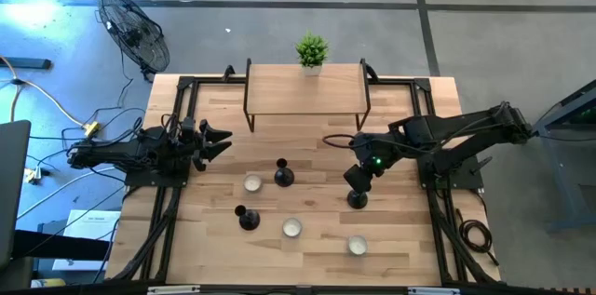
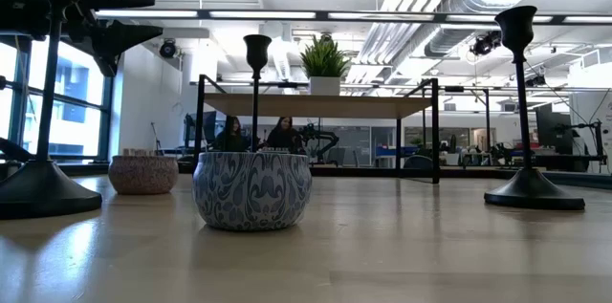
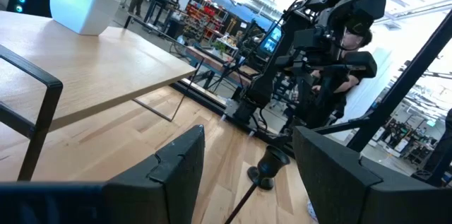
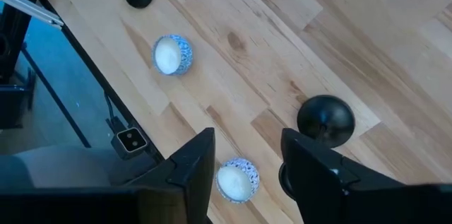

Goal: Pick & Place candle stick holders
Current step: Put the right black candle holder on the shelf

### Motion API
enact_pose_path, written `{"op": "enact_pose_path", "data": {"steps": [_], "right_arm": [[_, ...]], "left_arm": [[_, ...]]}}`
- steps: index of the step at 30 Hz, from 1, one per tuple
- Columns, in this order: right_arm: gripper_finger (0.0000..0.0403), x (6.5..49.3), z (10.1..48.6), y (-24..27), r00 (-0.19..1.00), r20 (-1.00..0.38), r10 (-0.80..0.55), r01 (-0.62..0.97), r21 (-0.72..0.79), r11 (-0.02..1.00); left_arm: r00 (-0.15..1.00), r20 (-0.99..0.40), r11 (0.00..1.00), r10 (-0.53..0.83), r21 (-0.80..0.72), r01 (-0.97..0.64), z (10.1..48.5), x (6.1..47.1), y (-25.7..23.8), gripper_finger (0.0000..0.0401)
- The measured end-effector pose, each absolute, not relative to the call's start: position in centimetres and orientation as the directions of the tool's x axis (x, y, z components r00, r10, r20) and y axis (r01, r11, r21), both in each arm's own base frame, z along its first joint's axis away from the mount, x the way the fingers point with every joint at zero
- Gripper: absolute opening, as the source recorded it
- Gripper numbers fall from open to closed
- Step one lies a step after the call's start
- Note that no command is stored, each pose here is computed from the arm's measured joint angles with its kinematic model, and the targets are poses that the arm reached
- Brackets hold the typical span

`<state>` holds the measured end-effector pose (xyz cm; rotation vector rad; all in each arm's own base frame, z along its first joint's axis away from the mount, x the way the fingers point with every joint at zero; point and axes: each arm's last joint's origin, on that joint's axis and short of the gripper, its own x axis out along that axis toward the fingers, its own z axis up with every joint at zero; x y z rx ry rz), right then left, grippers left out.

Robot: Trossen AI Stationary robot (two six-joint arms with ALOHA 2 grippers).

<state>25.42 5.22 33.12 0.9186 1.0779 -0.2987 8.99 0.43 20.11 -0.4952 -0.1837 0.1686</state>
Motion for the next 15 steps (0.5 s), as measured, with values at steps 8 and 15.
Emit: {"op": "enact_pose_path", "data": {"steps": [8,15], "right_arm": [[0.0212,25.43,33.13,5.2,0.48,-0.854,0.201,0.594,0.485,0.641],[0.0281,25.43,33.13,5.19,0.48,-0.854,0.199,0.593,0.483,0.643]], "left_arm": [[0.97,0.13,0.867,0.205,-0.484,-0.118,20.07,9.0,0.43,0.0213],[0.975,0.084,0.868,0.206,-0.475,-0.143,19.62,9.05,0.43,0.0213]]}}
